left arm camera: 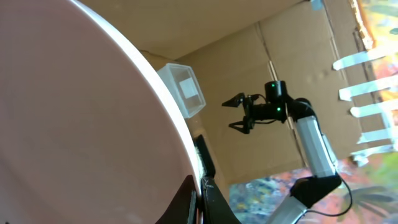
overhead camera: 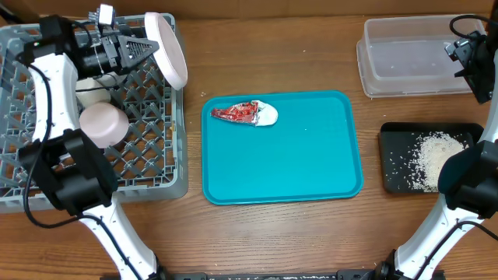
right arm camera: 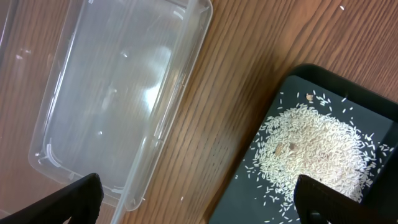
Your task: Sort waste into correct bins and load items into the dishwasher
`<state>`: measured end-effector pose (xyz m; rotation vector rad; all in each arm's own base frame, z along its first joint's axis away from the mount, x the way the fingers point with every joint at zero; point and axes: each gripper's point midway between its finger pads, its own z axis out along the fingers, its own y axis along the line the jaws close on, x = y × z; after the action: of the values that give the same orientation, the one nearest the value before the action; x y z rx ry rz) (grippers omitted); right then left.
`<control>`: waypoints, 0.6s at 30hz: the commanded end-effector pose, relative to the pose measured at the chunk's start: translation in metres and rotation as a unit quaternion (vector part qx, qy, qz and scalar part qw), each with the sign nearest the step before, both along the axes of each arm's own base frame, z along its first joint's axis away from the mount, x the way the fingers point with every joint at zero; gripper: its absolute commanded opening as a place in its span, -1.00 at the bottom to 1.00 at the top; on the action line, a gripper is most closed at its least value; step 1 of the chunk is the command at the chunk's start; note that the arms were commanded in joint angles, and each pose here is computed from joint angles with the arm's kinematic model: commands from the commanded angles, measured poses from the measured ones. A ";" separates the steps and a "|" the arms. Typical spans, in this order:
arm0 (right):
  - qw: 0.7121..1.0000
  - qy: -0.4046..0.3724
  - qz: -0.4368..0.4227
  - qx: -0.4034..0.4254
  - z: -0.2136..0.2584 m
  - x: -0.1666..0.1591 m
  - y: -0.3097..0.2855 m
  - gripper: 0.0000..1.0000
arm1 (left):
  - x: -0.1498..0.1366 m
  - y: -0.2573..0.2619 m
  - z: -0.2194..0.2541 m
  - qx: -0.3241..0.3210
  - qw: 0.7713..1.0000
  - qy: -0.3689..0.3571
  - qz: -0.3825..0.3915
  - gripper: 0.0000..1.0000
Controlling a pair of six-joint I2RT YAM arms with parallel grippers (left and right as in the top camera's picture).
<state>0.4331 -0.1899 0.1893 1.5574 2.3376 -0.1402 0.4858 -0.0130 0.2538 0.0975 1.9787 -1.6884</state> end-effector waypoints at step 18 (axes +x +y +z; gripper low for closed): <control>0.999 -0.027 0.002 -0.019 0.025 0.000 -0.002 1.00 | -0.003 0.017 0.024 0.049 0.998 0.014 0.041 -0.92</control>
<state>0.4330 -0.1899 0.1892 1.5576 2.3378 -0.1408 0.4892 -0.0019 0.2481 0.0424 1.9920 -1.6888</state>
